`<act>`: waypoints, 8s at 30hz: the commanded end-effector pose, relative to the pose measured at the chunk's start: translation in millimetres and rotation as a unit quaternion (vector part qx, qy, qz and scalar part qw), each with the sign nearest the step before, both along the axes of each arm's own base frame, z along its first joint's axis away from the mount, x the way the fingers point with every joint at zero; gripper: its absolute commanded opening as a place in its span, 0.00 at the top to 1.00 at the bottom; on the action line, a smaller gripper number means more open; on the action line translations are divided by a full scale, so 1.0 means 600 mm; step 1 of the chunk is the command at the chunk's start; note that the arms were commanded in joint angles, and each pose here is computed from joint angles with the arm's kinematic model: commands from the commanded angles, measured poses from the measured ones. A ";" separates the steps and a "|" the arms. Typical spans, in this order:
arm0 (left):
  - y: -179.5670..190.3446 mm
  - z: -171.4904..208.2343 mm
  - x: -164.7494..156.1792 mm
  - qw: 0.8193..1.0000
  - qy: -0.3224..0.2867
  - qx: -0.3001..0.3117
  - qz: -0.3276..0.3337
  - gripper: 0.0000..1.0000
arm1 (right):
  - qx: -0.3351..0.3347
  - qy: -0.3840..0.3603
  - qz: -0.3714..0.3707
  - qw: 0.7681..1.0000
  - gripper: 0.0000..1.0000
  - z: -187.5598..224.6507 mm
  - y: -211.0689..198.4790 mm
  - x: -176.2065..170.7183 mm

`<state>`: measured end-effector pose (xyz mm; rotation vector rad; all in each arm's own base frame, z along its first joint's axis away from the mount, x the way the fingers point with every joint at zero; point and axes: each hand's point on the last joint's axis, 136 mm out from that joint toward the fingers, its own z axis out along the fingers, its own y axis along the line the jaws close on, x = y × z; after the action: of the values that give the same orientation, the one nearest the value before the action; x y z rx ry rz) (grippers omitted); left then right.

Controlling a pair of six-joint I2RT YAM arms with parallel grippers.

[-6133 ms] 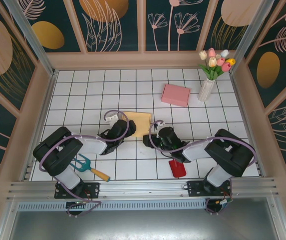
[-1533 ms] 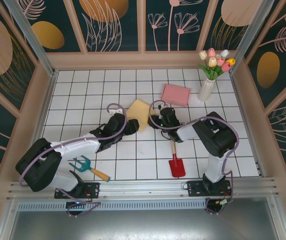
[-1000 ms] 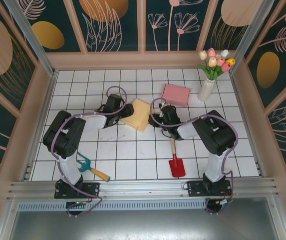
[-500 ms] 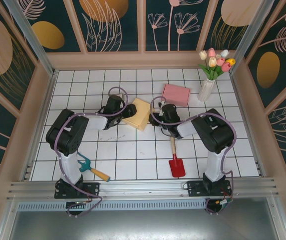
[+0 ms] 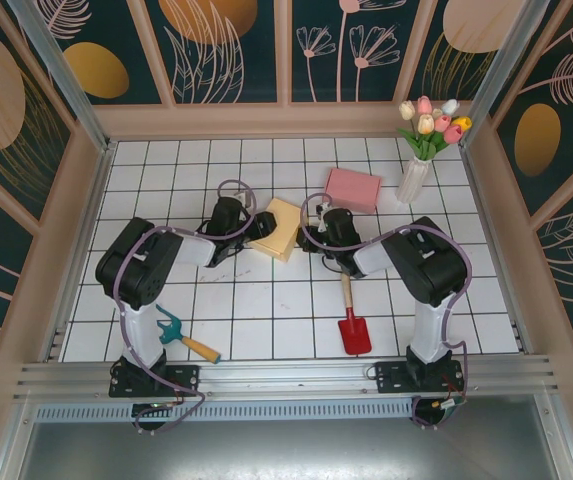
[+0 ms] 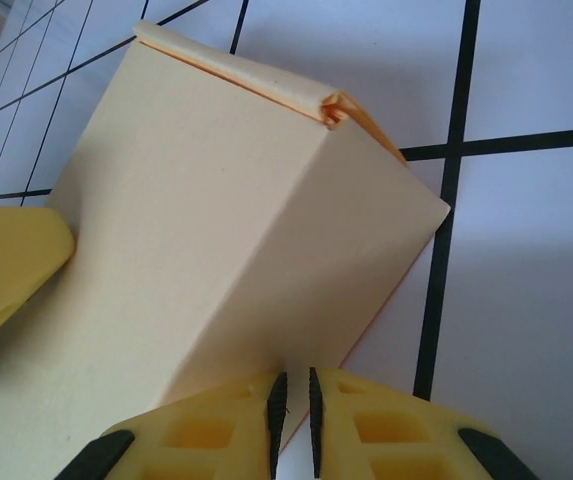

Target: Fold the paper box

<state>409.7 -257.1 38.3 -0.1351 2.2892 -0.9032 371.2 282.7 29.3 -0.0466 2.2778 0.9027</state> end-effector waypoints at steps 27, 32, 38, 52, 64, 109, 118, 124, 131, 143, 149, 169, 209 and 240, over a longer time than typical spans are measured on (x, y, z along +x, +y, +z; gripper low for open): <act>-0.009 -0.050 -0.104 0.993 0.080 0.082 0.004 0.38 | -0.007 0.023 0.059 0.998 0.82 0.013 0.041 -0.107; 0.025 -0.046 -0.096 0.990 0.076 0.115 0.033 0.34 | -0.057 0.036 0.032 0.997 1.00 -0.003 -0.017 -0.105; 0.032 -0.005 -0.077 0.991 0.053 0.117 0.038 0.32 | -0.055 0.043 0.018 0.997 1.00 0.022 -0.067 -0.084; -0.032 0.010 0.020 0.993 0.018 0.117 -0.012 0.29 | -0.046 0.085 0.015 0.995 1.00 0.002 -0.058 -0.005; -0.115 -0.001 -0.010 0.995 0.056 -0.032 -0.081 0.32 | 0.034 0.079 0.056 0.995 1.00 0.026 0.007 0.024; -0.006 0.021 -0.173 0.993 0.061 -0.088 0.046 0.29 | 0.015 0.045 0.162 0.986 1.00 0.030 0.110 -0.187; -0.024 0.019 -0.144 0.994 0.066 -0.072 0.049 0.29 | 0.045 0.047 0.159 0.985 1.00 0.039 0.135 -0.191; 0.041 0.033 -0.084 0.994 0.045 0.020 0.098 0.26 | -0.054 0.005 0.098 0.994 1.00 0.026 0.068 -0.176; 0.140 0.100 -0.100 0.980 -0.008 0.078 0.184 0.26 | -0.200 -0.093 0.045 0.974 0.63 0.078 -0.007 -0.146; 0.094 0.074 -0.224 0.991 -0.001 -0.037 0.126 0.27 | -0.250 -0.114 0.124 0.953 0.38 0.090 0.030 -0.006; 0.068 0.086 -0.219 0.992 -0.001 -0.061 0.107 0.27 | -0.236 -0.082 0.147 0.957 0.37 0.052 0.032 0.040; 0.001 0.045 -0.174 0.992 0.027 -0.076 0.094 0.26 | -0.156 -0.030 0.195 0.968 0.39 0.028 0.061 0.006; 0.088 -0.010 0.206 0.974 0.028 0.113 0.193 0.22 | -0.117 -0.107 0.043 0.986 0.39 0.105 0.096 0.189; 0.452 0.365 -0.262 0.776 -0.436 0.212 0.402 0.02 | -0.200 -0.363 -0.285 0.864 0.01 0.407 -0.359 -0.106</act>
<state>266.4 -6.4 262.3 -0.3750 1.3151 -0.1129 308.8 112.1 283.3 -0.0391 1.6156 0.2246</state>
